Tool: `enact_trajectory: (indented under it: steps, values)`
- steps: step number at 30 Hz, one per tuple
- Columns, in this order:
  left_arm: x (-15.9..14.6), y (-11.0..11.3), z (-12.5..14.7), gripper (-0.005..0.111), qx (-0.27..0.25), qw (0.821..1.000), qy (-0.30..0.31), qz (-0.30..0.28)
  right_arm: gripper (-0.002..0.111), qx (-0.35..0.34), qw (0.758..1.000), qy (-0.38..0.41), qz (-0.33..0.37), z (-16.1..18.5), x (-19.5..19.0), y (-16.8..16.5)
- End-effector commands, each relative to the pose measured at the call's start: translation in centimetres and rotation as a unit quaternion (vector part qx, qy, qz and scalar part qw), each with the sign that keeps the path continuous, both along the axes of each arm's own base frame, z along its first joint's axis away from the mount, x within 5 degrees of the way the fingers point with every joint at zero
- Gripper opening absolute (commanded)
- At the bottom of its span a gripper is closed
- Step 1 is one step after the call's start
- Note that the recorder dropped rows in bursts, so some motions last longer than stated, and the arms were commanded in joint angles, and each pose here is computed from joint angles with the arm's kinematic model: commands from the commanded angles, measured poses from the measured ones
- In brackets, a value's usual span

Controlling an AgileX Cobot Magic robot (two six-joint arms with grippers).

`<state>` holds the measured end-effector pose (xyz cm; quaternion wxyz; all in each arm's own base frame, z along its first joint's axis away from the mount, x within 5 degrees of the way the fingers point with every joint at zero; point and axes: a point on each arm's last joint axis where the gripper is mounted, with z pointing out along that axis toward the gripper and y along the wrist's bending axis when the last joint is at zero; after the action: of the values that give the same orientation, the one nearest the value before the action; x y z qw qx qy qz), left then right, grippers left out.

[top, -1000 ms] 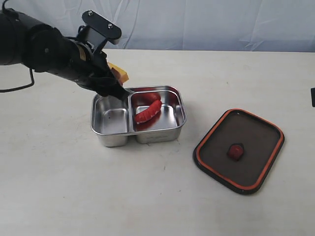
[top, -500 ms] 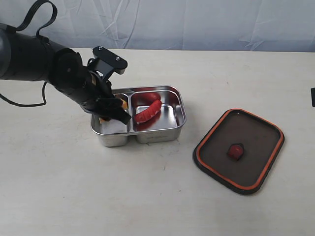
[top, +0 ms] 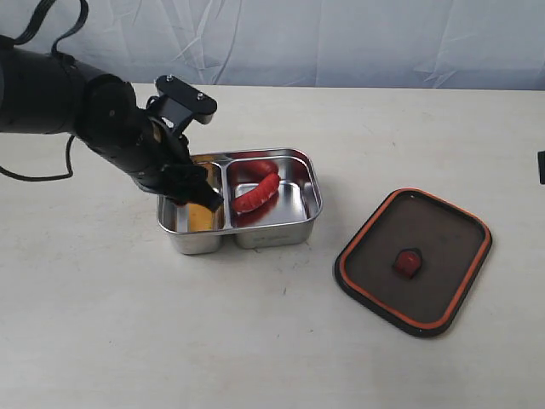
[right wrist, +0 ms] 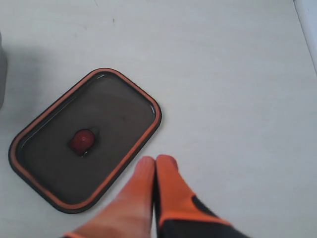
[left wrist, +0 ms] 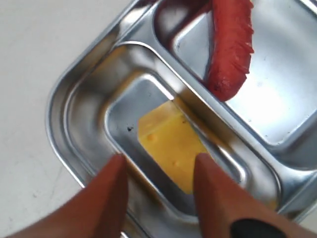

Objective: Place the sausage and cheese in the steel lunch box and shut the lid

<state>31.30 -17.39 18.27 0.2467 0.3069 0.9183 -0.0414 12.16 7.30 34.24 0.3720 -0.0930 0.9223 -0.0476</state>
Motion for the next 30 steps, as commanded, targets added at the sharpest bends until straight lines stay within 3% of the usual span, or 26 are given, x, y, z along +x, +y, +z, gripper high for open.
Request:
enact_trajectory:
  steps: [1, 8, 15, 19, 26, 28, 30]
  values:
    - [-0.9, 0.5, 3.5, 0.004, -0.020, 0.999, -0.029, 0.006, 0.000, 0.021, 1.000, 0.002, -0.018, 0.1, -0.1, -0.1]
    - [-2.8, 2.7, 8.5, 0.000, -0.056, 0.995, -0.055, 0.054, 0.000, 0.010, 0.999, 0.027, -0.019, -0.7, 0.4, 0.9]
    - [-5.9, 5.0, 11.2, 0.000, -0.086, 0.990, -0.085, 0.076, 0.000, -0.039, 0.995, 0.007, -0.089, -0.6, 3.1, -0.3]
    - [-7.7, 5.8, 12.1, 0.000, -0.097, 0.987, -0.103, 0.075, 0.000, -0.040, 0.996, 0.015, -0.072, -0.6, 6.1, -0.9]
    - [-10.4, 7.1, 12.8, 0.000, -0.113, 0.984, -0.110, 0.078, 0.001, -0.016, 0.981, 0.189, -0.036, -5.9, 13.4, -3.3]
    - [-10.9, 7.3, 12.9, 0.000, -0.116, 0.984, -0.112, 0.078, 0.006, -0.003, 0.971, 0.237, -0.022, -8.3, 15.4, -3.7]
    - [-11.3, 7.5, 12.9, 0.000, -0.117, 0.983, -0.114, 0.078, 0.018, 0.003, 0.964, 0.265, -0.021, -10.4, 17.4, -4.1]
